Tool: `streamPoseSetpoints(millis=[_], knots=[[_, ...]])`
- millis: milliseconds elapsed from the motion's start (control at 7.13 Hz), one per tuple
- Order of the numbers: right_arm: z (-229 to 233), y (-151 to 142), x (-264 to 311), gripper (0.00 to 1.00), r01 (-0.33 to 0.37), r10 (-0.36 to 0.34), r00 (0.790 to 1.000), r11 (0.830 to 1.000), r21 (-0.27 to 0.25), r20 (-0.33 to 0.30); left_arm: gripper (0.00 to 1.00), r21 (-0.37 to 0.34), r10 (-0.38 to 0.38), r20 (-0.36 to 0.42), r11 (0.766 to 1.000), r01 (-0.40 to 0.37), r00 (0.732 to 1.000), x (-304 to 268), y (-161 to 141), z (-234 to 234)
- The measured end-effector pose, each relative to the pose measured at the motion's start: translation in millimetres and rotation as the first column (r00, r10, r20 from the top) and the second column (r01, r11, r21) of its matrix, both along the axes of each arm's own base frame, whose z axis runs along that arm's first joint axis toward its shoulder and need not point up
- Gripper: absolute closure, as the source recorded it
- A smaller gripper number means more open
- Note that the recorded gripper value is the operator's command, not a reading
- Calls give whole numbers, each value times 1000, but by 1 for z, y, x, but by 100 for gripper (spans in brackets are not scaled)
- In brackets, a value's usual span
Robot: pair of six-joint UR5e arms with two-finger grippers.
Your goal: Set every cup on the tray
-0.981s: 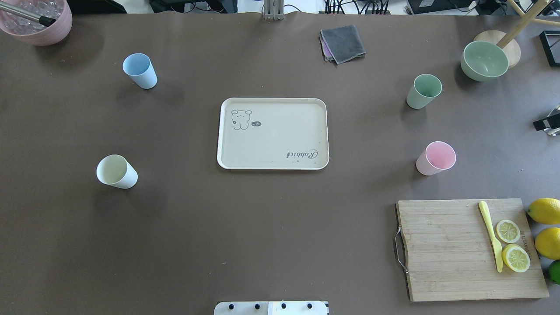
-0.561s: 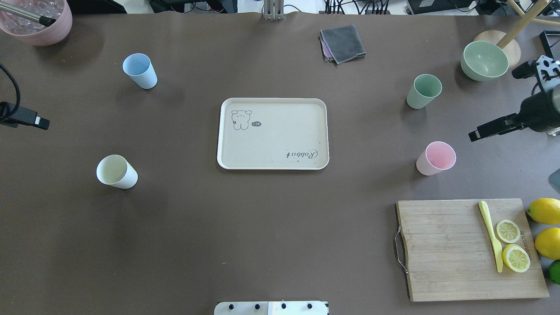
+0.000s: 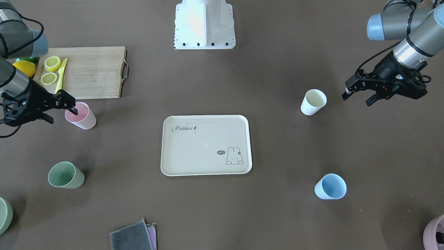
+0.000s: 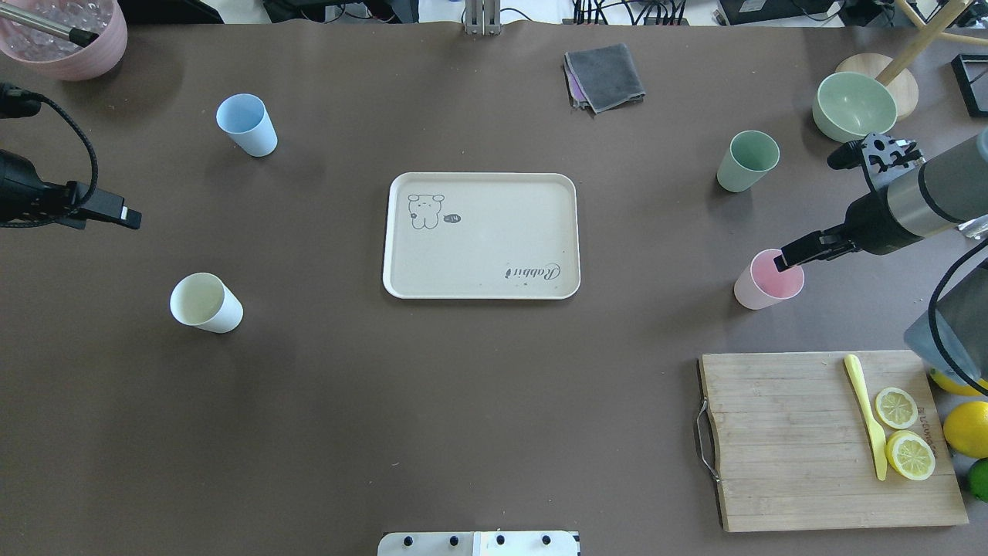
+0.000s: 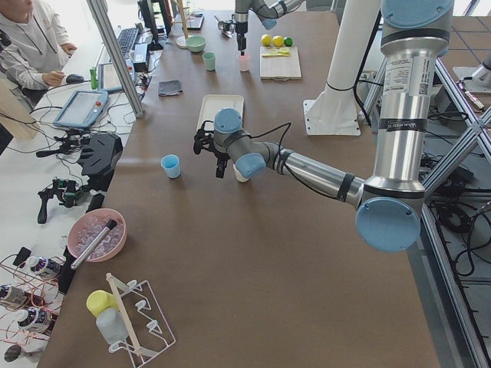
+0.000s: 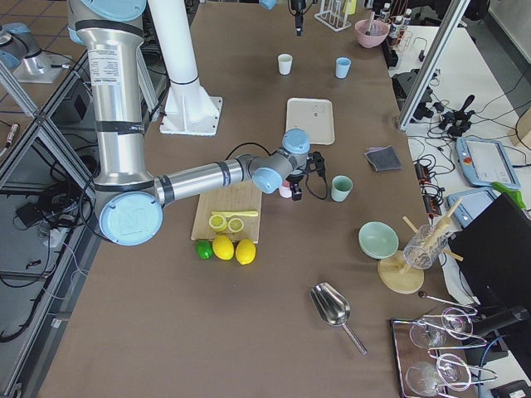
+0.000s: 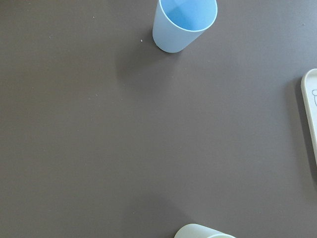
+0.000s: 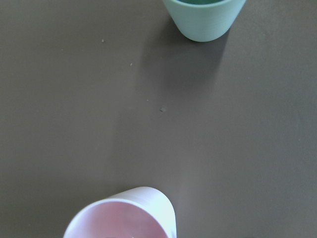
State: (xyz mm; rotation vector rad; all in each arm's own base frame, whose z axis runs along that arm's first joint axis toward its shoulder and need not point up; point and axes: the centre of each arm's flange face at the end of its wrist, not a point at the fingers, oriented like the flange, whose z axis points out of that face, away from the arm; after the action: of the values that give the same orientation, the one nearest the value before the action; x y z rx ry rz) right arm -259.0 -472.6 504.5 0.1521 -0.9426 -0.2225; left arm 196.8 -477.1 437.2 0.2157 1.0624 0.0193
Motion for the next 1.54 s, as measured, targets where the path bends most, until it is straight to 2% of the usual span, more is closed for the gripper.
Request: streamPoseSetpoints(millis=[140,280,701,981,1121,1262,1402,1542], knots=[[4,1,-6,92,13,-13,1000,1000,-8,-1,3,-11,-3,-3,1000,3,1000,3,0,-2],[4,4,-10,100,32,-32,999,999,-13,7,4,-25,-7,-6,1000,6,1000,9,1,-4],[-13,8,-18,100,87,-86,994,996,-19,61,10,-27,4,30,1000,-3,1000,40,13,2],[-69,-16,-39,100,87,-86,992,996,-6,91,15,-28,50,63,998,-48,997,68,34,15],[-113,-35,-57,100,71,-68,993,997,-24,97,33,-22,67,82,998,-66,994,85,44,19],[-153,-45,-78,100,51,-47,994,998,-47,98,78,-19,80,96,997,-79,992,98,51,22],[-182,-48,-107,100,32,-26,995,997,-63,93,100,-21,90,104,996,-88,991,105,55,25],[-202,-49,-138,100,18,-11,996,997,-76,86,100,-26,94,109,995,-91,990,108,56,28]])
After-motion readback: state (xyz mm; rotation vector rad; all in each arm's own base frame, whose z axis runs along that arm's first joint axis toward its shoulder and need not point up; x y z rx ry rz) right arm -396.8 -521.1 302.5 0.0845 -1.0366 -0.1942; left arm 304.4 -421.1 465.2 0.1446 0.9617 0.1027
